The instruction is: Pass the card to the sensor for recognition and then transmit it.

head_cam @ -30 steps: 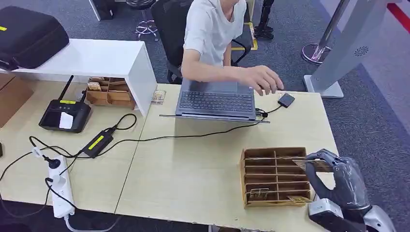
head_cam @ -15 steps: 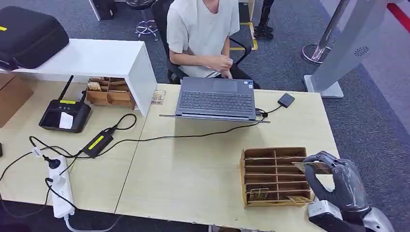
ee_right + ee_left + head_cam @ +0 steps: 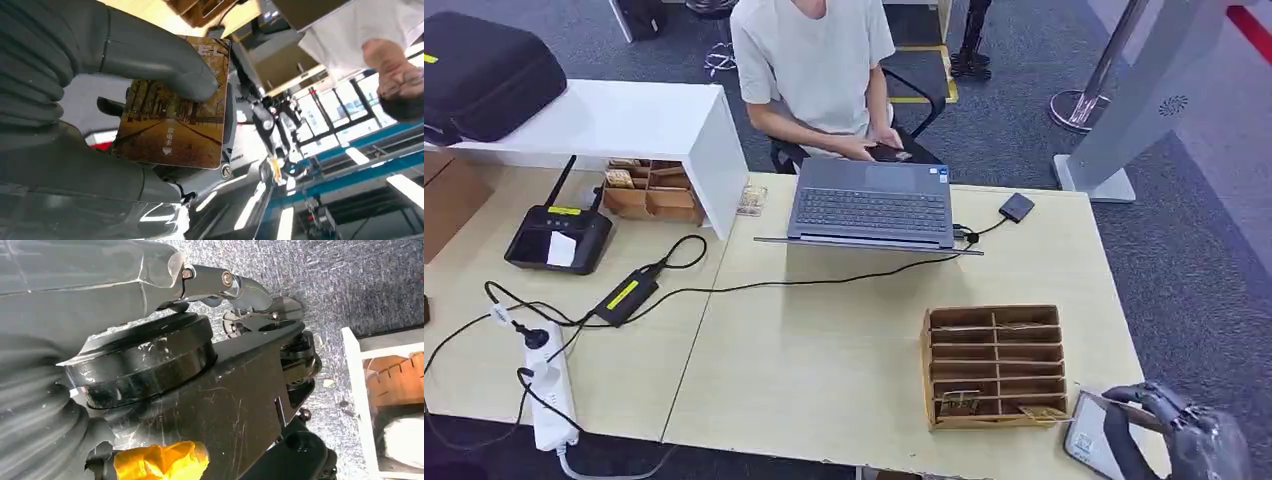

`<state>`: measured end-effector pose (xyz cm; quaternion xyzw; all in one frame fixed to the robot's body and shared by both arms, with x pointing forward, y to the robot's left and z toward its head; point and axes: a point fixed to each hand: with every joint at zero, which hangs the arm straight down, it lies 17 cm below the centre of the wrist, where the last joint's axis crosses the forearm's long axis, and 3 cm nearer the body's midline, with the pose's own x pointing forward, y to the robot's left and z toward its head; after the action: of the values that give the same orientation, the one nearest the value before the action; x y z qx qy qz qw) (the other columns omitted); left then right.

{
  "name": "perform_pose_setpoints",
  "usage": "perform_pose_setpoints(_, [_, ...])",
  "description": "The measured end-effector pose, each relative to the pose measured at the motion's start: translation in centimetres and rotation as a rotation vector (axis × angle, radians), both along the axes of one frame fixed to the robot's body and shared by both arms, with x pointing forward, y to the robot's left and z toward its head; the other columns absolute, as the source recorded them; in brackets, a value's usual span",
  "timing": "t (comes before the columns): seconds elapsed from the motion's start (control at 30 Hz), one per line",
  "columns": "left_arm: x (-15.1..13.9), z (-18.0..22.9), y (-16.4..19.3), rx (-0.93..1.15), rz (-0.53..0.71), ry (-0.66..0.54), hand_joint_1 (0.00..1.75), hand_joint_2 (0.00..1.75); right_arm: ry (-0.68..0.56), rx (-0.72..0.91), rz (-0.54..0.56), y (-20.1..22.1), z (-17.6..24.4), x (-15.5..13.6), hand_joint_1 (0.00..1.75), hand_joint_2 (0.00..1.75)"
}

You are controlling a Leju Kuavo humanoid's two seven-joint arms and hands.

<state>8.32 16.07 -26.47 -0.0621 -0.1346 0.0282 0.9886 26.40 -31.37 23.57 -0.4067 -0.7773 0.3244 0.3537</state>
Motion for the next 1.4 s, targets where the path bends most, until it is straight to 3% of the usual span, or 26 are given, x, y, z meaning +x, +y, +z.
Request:
perform_pose_setpoints(0.27, [0.0,0.0,0.0,0.011,0.029,0.009,0.0,1.75,-0.065,-0.086,-0.131,0.4,2.0,-5.6,1.75,1.75])
perform_pose_setpoints(0.63, [-0.1,-0.1,0.0,0.015,0.036,0.018,0.0,1.75,-0.084,-0.153,-0.228,0.8,2.7,-8.0,1.75,1.75])
perform_pose_setpoints(0.77, [-0.3,-0.1,-0.1,0.014,0.028,0.03,0.0,1.75,-0.184,-0.36,-0.176,2.9,2.6,-8.2,1.75,1.75])
perform_pose_setpoints(0.93, [-0.3,-0.1,-0.2,0.022,0.024,0.036,0.0,1.75,-0.173,-0.512,-0.301,-0.1,1.1,-6.6,1.75,1.75])
perform_pose_setpoints(1.13, [-0.3,-0.1,-0.3,0.024,0.02,0.04,0.0,1.75,-0.141,-0.552,-0.394,-3.0,-0.1,-5.7,1.75,1.75])
perform_pose_setpoints(1.4, [-0.3,-0.1,-0.3,0.025,0.01,0.038,0.0,1.75,-0.122,-0.554,-0.427,-4.1,-0.7,-5.5,1.75,1.75])
